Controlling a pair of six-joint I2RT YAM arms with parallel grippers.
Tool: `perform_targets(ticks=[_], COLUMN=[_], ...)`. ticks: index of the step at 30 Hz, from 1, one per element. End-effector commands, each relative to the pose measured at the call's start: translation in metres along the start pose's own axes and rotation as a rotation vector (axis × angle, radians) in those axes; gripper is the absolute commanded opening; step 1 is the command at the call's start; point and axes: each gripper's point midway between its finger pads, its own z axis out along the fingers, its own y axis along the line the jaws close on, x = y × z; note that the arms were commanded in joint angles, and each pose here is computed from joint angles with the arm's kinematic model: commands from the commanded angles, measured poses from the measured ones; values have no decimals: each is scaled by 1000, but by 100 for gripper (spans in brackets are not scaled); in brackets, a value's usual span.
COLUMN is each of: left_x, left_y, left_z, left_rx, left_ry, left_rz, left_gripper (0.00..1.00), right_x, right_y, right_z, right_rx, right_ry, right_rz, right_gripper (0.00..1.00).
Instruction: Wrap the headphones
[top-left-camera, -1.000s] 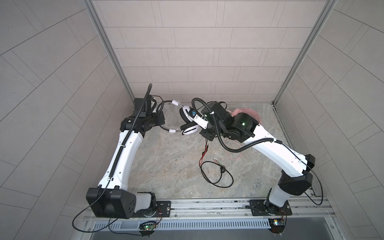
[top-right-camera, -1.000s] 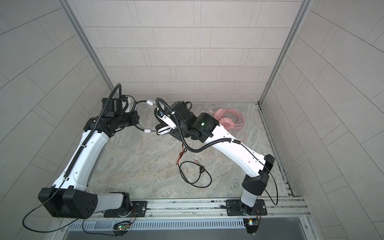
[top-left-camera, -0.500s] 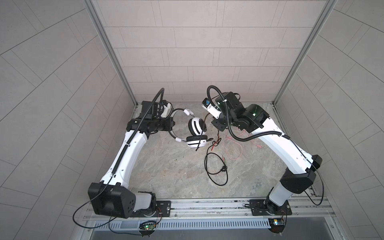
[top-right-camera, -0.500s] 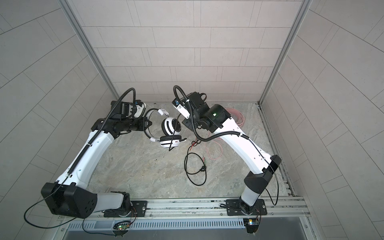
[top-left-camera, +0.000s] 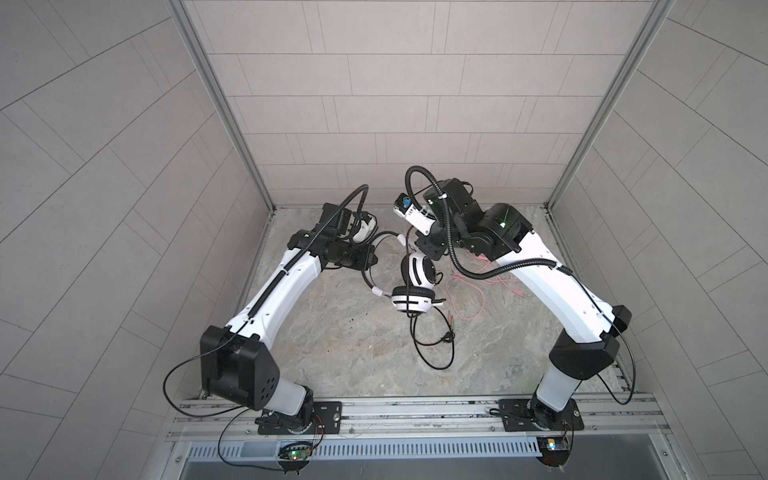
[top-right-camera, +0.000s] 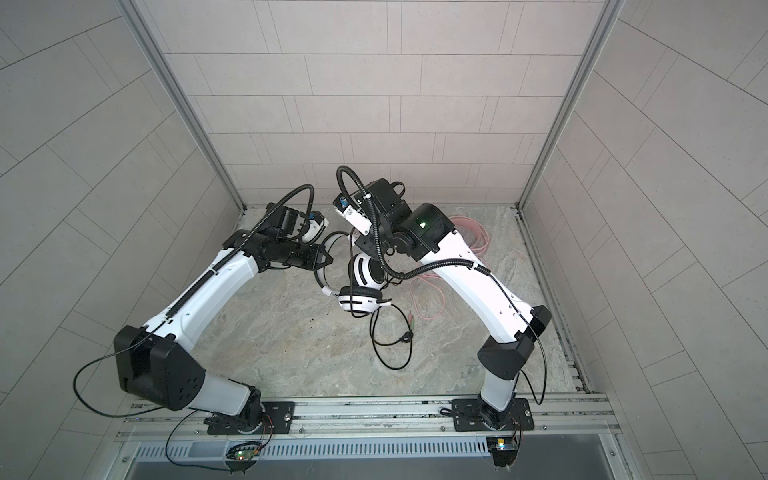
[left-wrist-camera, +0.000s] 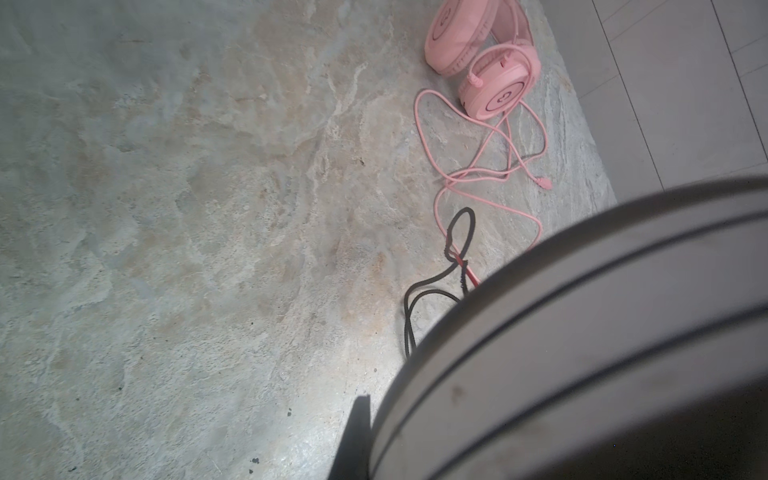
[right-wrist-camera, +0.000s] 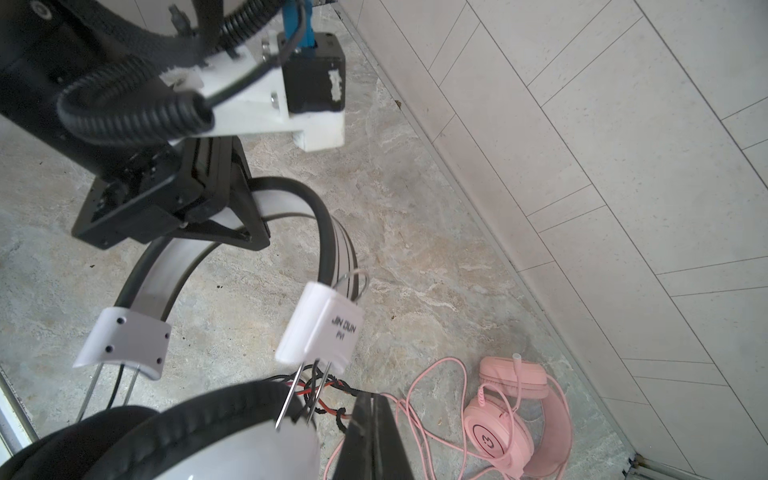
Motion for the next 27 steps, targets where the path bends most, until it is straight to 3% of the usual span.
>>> perform_targets(ticks=[1,11,17,20,27], left_x=[-22,-32,-36,-44,-59], left_y=[-33,-57,-61,-60,-67], left_z=[-10,-22,-26,-33,-52], left_rx=[103,207,283,357,425], left_ry=[-50,-99,-136,-172,-253], left_rz=[24,27,-13,-75,-86], left_gripper=[0,0,0,0,0], right_x=[14,41,49,51,53], right_y=[3,-30,-43,-42,-22], right_z=[13,36,42,43,56], right_rx=[15,139,136,98,-70], right_ry=[76,169,149,115,20], right_rz=[-35,35,138,185,298], right_gripper=[2,2,6,15,51])
